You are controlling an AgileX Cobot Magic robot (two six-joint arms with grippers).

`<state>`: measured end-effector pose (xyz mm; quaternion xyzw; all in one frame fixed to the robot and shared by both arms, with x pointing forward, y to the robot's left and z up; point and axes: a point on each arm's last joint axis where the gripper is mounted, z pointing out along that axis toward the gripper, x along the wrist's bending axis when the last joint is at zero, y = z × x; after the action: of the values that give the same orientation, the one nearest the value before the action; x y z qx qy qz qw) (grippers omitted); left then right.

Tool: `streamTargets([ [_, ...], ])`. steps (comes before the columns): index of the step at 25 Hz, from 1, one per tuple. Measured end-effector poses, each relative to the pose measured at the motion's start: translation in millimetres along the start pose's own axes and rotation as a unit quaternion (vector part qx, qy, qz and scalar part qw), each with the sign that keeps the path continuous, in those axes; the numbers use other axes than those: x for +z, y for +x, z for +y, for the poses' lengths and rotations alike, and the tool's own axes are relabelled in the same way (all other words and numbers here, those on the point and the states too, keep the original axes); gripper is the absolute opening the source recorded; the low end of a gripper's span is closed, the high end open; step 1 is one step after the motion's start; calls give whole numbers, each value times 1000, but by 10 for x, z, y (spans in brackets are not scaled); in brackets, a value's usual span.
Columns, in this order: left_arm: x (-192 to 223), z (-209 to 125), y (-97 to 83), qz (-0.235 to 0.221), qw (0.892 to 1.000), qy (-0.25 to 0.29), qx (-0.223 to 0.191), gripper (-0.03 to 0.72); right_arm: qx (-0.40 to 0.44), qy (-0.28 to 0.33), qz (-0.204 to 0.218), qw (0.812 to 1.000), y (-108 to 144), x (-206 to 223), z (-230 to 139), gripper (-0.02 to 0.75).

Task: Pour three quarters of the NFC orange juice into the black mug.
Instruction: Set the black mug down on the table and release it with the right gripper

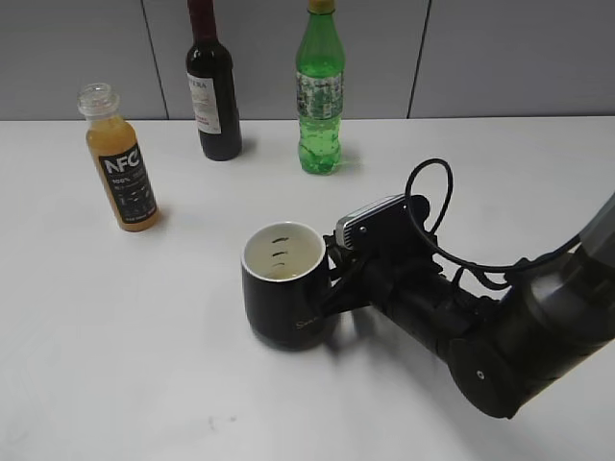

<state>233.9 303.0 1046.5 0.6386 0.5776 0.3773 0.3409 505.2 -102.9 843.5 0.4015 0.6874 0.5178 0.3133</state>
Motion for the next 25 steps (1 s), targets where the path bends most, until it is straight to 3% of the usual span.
streamTargets([
  [18, 0, 0, 0, 0, 1000, 0, 0, 221, -1, 12, 0, 1000, -18, -82, -88, 80],
  [21, 0, 0, 0, 0, 1000, 0, 0, 221, 1, 10, -1, 1000, -26, -117, -102, 148],
  [25, 0, 0, 0, 0, 1000, 0, 0, 221, 3, 17, -1, 1000, -37, -180, -144, 347],
])
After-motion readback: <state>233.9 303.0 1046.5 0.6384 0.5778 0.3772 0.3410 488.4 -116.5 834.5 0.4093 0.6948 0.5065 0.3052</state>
